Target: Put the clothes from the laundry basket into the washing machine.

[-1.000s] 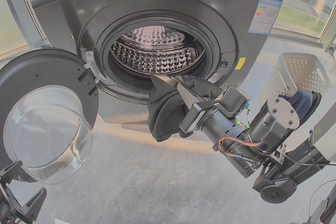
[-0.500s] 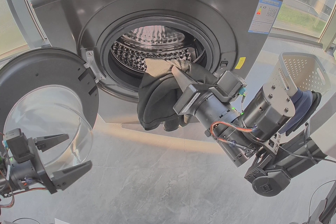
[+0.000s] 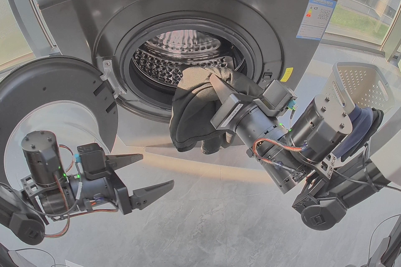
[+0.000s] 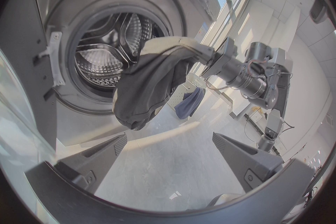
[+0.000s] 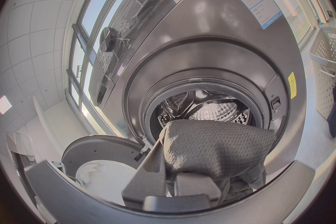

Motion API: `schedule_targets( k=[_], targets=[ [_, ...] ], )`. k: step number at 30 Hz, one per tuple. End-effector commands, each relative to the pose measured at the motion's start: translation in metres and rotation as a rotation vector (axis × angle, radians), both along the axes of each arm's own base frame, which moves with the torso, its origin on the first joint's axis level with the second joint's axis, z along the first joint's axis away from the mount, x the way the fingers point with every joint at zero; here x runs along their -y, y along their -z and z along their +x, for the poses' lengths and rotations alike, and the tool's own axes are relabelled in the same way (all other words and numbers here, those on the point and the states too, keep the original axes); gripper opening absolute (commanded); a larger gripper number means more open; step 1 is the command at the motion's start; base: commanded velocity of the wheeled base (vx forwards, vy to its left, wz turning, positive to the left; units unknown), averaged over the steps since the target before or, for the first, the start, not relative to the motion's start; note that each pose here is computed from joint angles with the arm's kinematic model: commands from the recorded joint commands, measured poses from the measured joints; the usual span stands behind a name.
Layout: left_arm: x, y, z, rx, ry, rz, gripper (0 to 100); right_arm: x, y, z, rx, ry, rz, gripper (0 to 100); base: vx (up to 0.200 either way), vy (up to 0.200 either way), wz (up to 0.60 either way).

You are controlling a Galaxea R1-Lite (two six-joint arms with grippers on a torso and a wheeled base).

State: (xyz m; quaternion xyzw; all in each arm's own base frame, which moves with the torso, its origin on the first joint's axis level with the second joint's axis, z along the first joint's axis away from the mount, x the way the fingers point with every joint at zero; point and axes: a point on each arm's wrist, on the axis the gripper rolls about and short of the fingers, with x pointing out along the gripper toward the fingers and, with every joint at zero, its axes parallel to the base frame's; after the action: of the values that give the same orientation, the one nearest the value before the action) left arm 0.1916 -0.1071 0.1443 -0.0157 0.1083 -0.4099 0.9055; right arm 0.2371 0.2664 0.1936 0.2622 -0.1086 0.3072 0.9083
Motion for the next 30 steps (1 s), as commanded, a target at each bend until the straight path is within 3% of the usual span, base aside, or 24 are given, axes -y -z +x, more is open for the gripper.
schedule_targets(
  k=[1, 18, 30],
  targets=[
    [0.022, 0.029, 0.029, -0.074, 0.016, 0.034, 100, -0.001, -0.002, -0.002, 0.002, -0.006, 0.006, 0, 0.0, 0.0, 0.0],
    [0.042, 0.048, 0.076, -0.047, -0.074, 0.025, 100, -0.001, -0.002, -0.01, -0.002, -0.019, 0.005, 0, 0.0, 0.0, 0.0],
    [0.053, 0.049, 0.106, 0.029, -0.156, -0.005, 100, -0.004, -0.002, -0.014, -0.002, -0.031, 0.005, 0, 0.0, 0.0, 0.0]
  ],
)
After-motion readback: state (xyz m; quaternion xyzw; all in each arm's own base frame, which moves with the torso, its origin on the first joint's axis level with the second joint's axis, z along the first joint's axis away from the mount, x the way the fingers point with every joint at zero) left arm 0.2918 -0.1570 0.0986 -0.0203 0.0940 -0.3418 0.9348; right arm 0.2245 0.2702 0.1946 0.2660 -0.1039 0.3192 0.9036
